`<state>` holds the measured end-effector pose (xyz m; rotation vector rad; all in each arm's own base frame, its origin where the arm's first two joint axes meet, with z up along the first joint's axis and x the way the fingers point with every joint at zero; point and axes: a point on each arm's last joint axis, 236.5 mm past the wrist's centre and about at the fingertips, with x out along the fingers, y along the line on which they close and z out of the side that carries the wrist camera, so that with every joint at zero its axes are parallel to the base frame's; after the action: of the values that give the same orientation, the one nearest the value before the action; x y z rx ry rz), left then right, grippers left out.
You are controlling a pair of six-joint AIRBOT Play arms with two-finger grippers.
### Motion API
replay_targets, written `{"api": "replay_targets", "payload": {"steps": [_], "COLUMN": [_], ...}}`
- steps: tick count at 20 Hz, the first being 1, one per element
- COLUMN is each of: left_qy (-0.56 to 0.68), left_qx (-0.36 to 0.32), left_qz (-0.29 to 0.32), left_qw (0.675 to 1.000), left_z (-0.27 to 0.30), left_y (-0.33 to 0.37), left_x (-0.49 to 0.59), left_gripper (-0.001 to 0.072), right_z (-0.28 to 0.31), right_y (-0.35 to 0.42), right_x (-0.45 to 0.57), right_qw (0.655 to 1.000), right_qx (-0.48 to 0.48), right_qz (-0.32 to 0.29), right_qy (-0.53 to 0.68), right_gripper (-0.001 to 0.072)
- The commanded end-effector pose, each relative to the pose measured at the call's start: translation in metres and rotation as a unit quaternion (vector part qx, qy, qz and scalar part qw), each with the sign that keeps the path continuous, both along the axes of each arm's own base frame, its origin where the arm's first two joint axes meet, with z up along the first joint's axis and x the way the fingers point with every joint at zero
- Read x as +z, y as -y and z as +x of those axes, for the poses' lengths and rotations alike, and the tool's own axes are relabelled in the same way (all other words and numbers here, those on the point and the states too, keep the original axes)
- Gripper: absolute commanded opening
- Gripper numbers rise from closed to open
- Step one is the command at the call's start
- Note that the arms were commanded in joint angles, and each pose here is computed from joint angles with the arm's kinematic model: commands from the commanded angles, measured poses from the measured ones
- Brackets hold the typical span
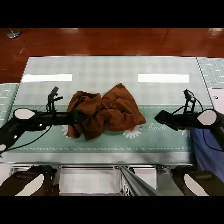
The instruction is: Fold the shirts.
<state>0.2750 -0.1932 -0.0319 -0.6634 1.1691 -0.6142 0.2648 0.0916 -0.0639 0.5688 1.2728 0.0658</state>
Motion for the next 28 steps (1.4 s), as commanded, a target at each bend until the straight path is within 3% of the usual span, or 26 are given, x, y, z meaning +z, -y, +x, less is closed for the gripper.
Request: {"api": "replay_targets", "payload": {"steps": [1, 8, 9, 11, 13, 15, 18, 21, 25, 28], "left_qy": [-0.006, 0.046, 0.056, 0.082, 0.120, 0.199, 0.345, 0.474, 0.566, 0.615], "left_qx": [-0.048, -0.084, -0.089, -0.093, -0.065, -0.026, 0.014, 0.051, 0.098, 0.081], "left_qz": [-0.028, -0.064, -0.069, -0.072, -0.073, -0.061, -0.026, 0.040, 0.167, 0.177], "left_qw": [0.998, 0.993, 0.992, 0.990, 0.988, 0.978, 0.938, 0.878, 0.801, 0.765], "left_z": [0.013, 0.039, 0.041, 0.052, 0.074, 0.100, 0.103, 0.055, -0.030, -0.090], "left_y": [0.022, 0.017, 0.017, 0.011, -0.008, -0.036, -0.071, -0.093, -0.100, -0.072], "left_x": [0.008, 0.078, 0.088, 0.112, 0.153, 0.220, 0.344, 0.447, 0.508, 0.526], "left_gripper": [0.0023, 0.0023, 0.0023, 0.0023, 0.0023, 0.0023, 0.0022, 0.0022, 0.0022, 0.0022], "right_z": [-0.008, 0.045, 0.052, 0.058, 0.085, 0.137, 0.152, 0.072, -0.046, -0.098], "right_y": [-0.035, -0.110, -0.121, -0.142, -0.145, -0.126, -0.082, -0.045, -0.018, -0.010], "right_x": [-0.016, -0.038, -0.041, -0.025, 0.033, 0.141, 0.333, 0.454, 0.496, 0.506], "right_qw": [0.998, 0.994, 0.992, 0.986, 0.981, 0.974, 0.929, 0.875, 0.843, 0.830], "right_qx": [0.000, 0.050, 0.053, 0.108, 0.157, 0.155, 0.136, 0.144, 0.152, 0.150], "right_qz": [0.050, 0.089, 0.097, 0.116, 0.118, 0.091, 0.028, -0.052, -0.083, -0.081], "right_qy": [-0.027, -0.047, -0.056, -0.053, 0.004, 0.140, 0.342, 0.460, 0.509, 0.532], "right_gripper": [0.0612, 0.0605, 0.0503, 0.0033, 0.0028, 0.0027, 0.0027, 0.0027, 0.0027, 0.0027]}}
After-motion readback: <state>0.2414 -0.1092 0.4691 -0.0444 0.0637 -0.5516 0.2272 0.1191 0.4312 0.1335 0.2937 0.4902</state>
